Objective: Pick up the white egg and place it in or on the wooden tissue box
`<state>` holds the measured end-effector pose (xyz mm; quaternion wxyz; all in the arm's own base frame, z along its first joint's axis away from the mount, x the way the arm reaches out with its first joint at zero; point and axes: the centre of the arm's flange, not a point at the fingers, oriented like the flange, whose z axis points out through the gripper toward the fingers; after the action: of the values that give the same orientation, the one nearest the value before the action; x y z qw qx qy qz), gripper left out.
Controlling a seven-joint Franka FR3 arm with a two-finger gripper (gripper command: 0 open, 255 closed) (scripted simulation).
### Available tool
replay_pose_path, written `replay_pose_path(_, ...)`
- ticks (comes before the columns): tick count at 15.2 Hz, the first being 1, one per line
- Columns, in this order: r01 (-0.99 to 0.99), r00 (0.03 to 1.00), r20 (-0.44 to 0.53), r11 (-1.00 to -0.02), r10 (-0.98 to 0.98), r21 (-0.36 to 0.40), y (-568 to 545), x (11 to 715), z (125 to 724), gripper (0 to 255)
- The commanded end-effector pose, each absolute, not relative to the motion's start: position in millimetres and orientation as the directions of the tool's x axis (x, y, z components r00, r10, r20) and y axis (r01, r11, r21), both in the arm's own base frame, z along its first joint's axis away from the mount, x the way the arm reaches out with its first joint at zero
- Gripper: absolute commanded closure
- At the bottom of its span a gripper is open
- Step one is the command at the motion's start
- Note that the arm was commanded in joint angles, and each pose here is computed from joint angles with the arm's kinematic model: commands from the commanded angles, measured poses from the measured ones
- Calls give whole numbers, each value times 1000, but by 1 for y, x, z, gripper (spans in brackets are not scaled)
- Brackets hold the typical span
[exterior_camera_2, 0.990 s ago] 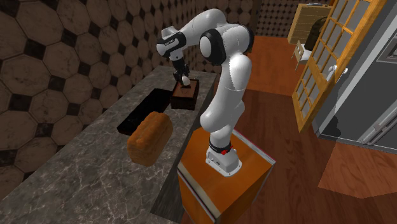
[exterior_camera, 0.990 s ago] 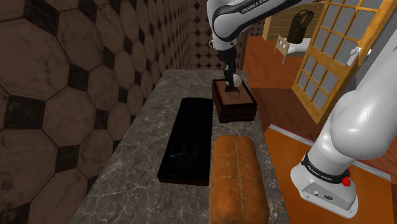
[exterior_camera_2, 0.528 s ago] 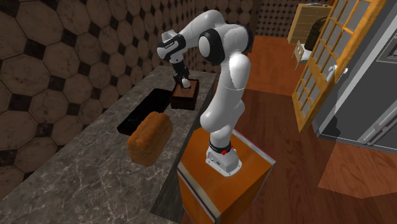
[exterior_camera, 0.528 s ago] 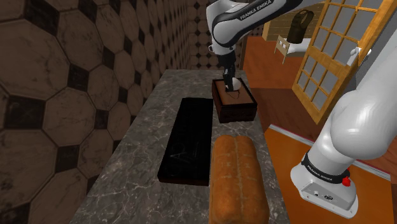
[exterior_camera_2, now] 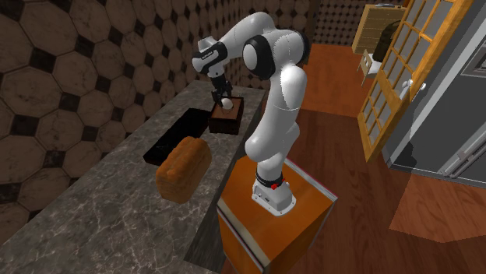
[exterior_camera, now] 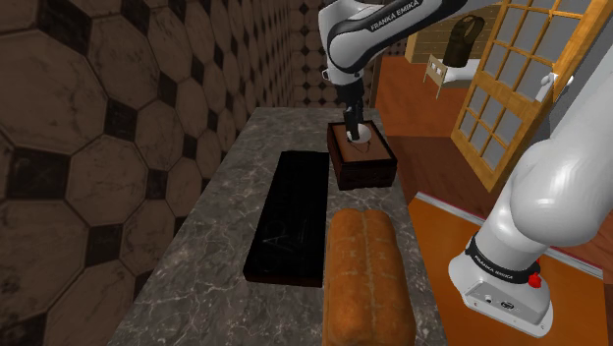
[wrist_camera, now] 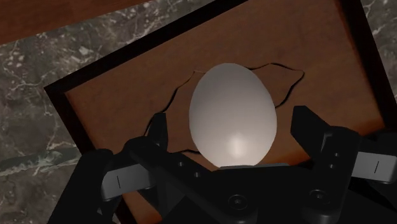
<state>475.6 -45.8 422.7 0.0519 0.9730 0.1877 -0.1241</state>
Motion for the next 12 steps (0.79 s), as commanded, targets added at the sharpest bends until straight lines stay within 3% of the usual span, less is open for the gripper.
replay_pose_path(1, 378, 899, -261, -924, 352, 54, -46, 476, 423, 0)
replay_pose_path(5, 378, 899, -261, -924, 352, 54, -38, 487, 471, 0)
replay_pose_path(12, 378, 899, -261, -924, 352, 54, -38, 487, 471, 0)
